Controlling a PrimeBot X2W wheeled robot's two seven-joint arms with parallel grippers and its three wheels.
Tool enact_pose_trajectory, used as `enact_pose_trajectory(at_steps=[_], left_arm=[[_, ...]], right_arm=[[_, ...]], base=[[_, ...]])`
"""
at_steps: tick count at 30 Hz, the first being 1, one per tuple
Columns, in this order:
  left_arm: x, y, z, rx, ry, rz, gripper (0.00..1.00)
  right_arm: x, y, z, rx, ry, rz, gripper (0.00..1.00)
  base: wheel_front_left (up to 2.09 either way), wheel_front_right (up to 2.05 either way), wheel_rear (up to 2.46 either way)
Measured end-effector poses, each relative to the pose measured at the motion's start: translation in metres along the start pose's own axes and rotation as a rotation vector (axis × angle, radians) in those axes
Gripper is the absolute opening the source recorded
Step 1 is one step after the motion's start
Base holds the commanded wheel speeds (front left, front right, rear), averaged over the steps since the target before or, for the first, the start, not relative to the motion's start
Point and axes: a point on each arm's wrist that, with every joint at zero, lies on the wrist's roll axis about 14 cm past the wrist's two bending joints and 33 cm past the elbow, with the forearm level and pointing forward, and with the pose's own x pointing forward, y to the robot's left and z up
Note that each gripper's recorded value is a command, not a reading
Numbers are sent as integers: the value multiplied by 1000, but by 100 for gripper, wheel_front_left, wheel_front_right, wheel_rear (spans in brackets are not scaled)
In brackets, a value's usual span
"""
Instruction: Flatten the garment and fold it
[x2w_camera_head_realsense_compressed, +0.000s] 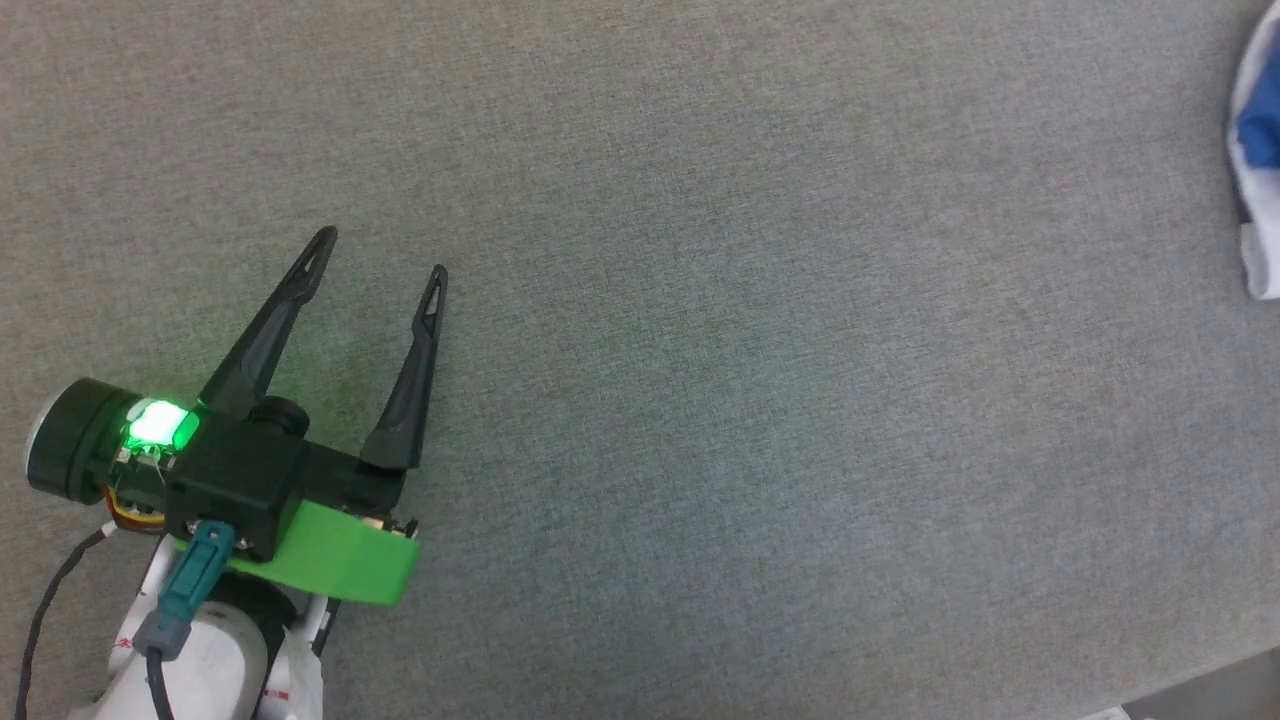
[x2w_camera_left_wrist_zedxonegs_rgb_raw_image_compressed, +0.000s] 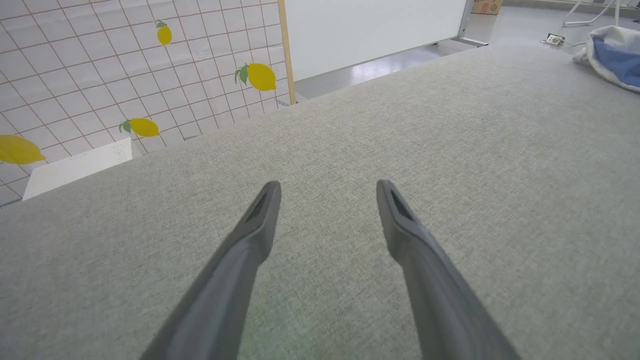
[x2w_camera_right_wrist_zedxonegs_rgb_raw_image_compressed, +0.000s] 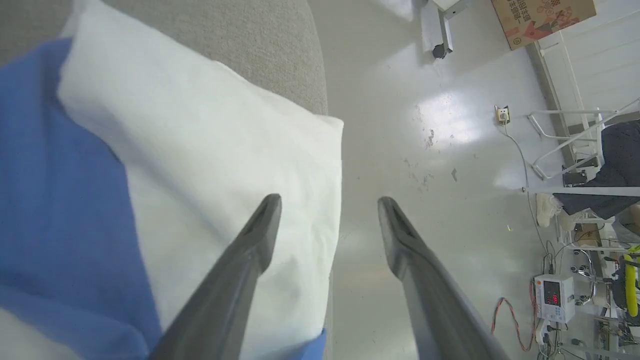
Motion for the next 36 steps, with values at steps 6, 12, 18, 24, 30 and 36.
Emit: enact_pose_trajectory(at_steps=[6,12,18,24,30,36], left_arm=[[-3,3,6,13,-11,16,100],[-8,3,16,18,-44,40,100],[-20,4,24,-4,-62,86,100],[-37,6,39,-7,-110,147,100],[-57,10,59,19,-177,207,100],[-84,14,69,-1,-201,296,100]], right_arm=[[0,-4,-2,10,-6,-10,100],[-7,-2,17,36,-122,-4,100],[-21,10,42,122,-291,20,100],[-39,29,54,223,-419,54,100],[-64,62,65,336,-542,120,100],[-100,107,70,416,-635,188,100]], base=[[0,0,0],[0,0,0],[0,0,0],[0,0,0],[0,0,0],[0,0,0]])
